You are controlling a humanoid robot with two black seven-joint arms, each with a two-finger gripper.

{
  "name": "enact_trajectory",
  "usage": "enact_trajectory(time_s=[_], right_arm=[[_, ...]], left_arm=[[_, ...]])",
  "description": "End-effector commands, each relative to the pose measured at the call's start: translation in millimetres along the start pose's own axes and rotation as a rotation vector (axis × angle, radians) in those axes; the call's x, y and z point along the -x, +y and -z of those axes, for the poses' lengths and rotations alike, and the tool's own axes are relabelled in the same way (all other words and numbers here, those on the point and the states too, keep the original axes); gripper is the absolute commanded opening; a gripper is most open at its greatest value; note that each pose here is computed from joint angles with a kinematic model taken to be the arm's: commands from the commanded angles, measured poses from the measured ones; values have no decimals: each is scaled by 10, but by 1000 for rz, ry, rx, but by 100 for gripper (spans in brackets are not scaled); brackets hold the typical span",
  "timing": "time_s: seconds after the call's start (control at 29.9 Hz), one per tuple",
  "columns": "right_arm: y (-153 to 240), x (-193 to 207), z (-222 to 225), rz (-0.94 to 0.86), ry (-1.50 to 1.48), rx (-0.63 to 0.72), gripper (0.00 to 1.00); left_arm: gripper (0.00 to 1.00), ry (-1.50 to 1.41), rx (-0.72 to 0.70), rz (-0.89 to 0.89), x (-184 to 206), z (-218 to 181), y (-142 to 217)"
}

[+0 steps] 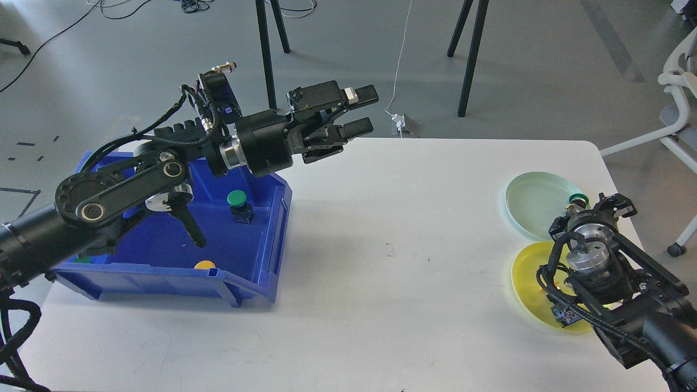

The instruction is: Pass button and place on color plate

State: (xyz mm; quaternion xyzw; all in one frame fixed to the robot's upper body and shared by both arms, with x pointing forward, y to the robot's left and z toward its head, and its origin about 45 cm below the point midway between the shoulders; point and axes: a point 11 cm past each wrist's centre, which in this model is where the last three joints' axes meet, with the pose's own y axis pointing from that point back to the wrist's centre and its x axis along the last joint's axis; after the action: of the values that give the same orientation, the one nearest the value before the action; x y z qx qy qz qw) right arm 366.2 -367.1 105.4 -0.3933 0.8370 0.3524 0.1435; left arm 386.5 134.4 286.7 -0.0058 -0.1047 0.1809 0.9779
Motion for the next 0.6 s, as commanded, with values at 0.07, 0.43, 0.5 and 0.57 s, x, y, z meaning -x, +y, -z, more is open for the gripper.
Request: enact_trajectory(time_s=[0.07,0.43,0.5,0.57], right_arm=[[208,465,-80,185,114,-2,87],[963,1175,741,1047,295,-98,99],[1077,1220,790,1182,266,-60,99],[1192,1256,840,1300,232,-25,99]], left_arm=[[80,20,11,-16,-26,-12,16],[86,269,165,-403,-659,-44,902],[87,312,181,-484,-724,15,1170],[87,361,193,-545,-717,121,1358]])
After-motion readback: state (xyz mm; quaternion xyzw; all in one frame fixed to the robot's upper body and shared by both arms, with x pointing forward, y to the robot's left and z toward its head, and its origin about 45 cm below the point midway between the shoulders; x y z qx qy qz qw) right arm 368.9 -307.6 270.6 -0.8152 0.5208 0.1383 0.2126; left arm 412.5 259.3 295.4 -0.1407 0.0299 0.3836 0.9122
